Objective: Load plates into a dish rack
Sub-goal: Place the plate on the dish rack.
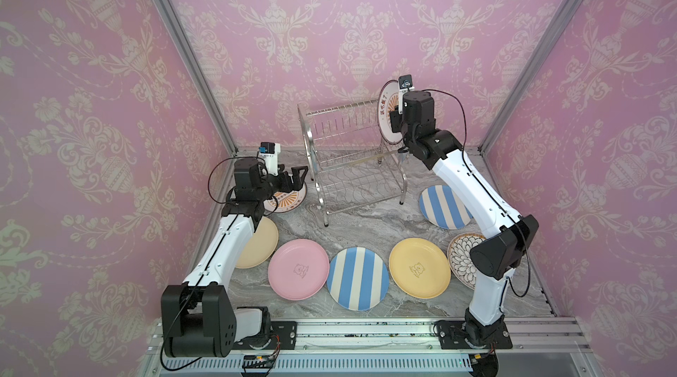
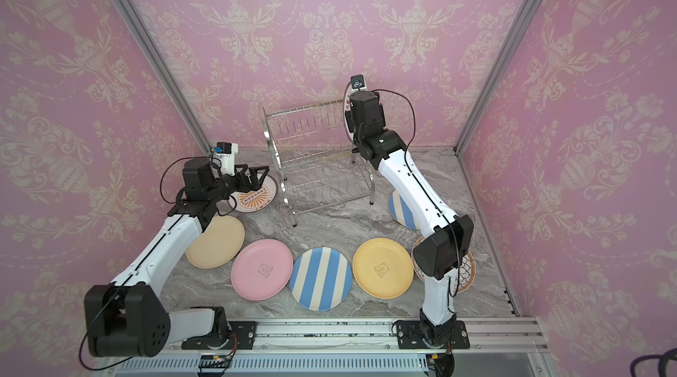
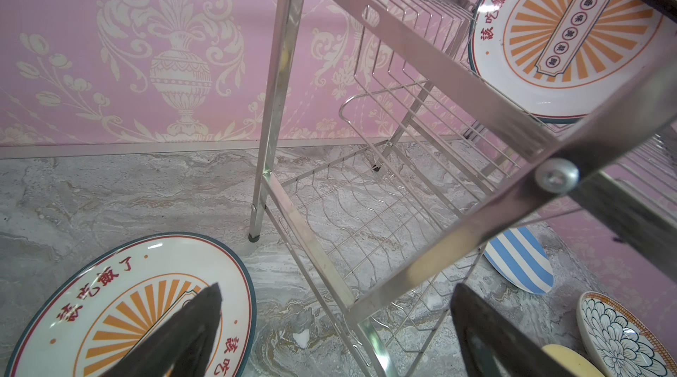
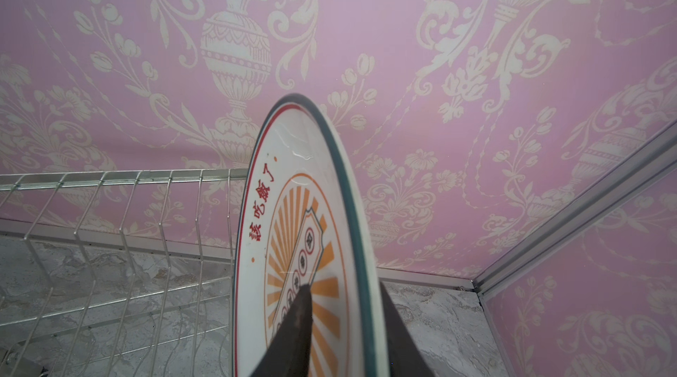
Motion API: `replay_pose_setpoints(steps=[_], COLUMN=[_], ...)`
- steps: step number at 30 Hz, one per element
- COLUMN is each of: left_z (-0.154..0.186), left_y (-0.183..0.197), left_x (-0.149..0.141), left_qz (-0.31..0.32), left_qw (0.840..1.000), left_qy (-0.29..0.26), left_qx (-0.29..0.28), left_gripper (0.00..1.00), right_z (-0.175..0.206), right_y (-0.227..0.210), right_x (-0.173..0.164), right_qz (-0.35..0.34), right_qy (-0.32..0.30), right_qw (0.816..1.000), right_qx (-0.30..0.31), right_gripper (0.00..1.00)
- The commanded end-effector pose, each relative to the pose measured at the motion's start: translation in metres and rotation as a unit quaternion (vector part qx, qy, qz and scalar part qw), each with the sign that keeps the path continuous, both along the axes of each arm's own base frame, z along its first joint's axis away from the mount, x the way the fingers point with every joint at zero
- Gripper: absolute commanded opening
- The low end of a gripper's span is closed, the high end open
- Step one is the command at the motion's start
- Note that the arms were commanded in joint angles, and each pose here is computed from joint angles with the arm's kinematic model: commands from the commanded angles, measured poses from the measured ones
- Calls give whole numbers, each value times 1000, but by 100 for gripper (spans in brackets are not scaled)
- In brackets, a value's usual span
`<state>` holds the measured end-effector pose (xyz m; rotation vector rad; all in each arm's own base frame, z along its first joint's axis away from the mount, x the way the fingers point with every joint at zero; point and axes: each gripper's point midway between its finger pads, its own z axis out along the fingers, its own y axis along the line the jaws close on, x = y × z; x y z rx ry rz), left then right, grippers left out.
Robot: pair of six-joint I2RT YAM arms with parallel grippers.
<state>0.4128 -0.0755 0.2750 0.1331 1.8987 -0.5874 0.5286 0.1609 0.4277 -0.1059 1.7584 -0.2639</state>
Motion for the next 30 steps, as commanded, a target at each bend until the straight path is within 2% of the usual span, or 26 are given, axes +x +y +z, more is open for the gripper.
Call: replay_pose_setpoints(steps=[1, 3, 6, 12, 20, 24, 30], left_z=[18, 20, 21, 25, 28, 22, 14], left_y=[3, 2, 2, 6, 17, 20, 21], left_x=[-3, -3, -3, -4, -5, -13, -31], left_qz=[0, -1, -2, 9, 44, 54, 58], left_qw=[1000, 1000, 1000, 1000, 999, 998, 998], left_qy=[-22, -24, -26, -27, -15, 0, 32], left_qx=[8, 8, 7, 13, 27, 26, 20], left_gripper=[99, 99, 99, 99, 99, 99, 99], right_z=[11, 17, 30, 54, 72, 61, -5], right_y=[-5, -5, -5, -15, -38, -42, -37], right_x=[0, -2, -7, -25, -78, -119, -183], right_qz=[-5, -5, -5, -12, -6, 37, 96], right_qy=[-7, -10, -21, -39, -42, 8, 136], right_qw=[1000, 1000, 1000, 999, 999, 998, 982], right_qx=[-7, -12, -20, -21, 17, 41, 88], right_gripper=[38, 43, 44, 58, 65, 69, 72])
